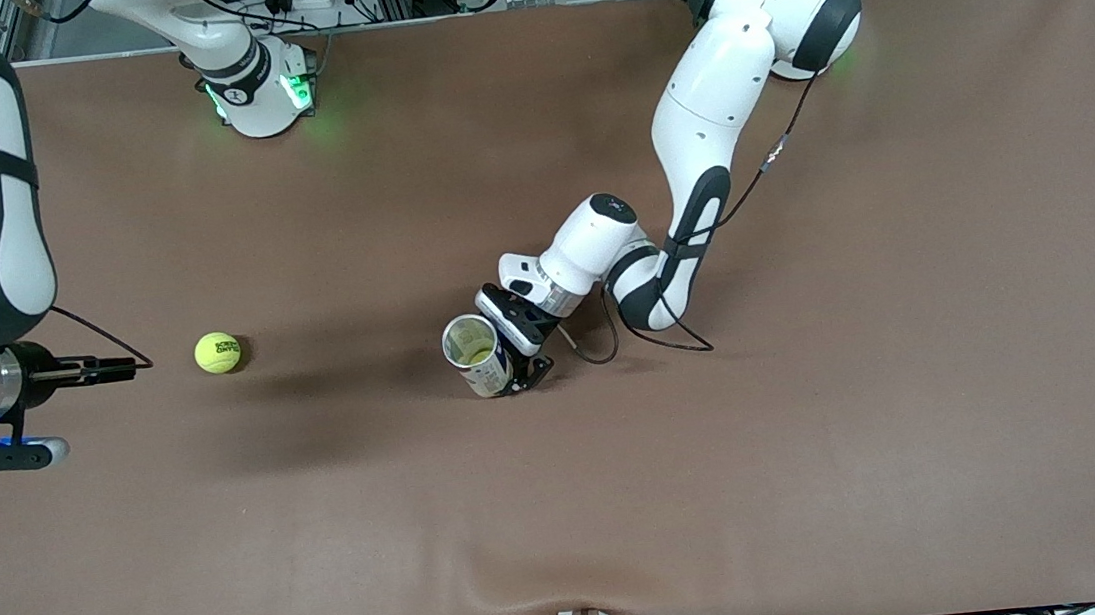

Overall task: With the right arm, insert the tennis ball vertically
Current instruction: 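Reach the right gripper toward the second tennis ball, then grasp the second ball with the right gripper and lift it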

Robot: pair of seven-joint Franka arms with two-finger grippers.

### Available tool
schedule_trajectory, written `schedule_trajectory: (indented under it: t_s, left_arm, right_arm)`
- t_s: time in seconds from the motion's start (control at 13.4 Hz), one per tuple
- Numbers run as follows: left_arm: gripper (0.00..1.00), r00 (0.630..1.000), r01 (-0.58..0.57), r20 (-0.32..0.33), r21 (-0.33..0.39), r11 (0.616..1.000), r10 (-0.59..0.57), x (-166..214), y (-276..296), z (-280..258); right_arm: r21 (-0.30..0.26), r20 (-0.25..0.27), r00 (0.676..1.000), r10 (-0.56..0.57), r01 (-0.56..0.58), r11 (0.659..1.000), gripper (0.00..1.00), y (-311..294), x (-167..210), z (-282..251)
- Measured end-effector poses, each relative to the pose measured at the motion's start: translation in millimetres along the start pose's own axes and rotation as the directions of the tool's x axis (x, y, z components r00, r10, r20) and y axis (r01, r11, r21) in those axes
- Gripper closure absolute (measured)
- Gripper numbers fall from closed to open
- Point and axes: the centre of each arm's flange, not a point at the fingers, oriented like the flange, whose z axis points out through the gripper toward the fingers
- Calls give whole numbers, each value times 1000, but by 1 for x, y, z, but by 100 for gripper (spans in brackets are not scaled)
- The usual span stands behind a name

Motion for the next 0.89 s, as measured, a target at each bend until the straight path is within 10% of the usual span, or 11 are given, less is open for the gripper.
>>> schedule_trajectory:
  t_s: [0.89]
  left_arm:
    - [16,1000,-1,-1,0,1000,1,0,0,0]
  right_arm:
    - [18,55,998,3,-4,1000,0,-1,26,152]
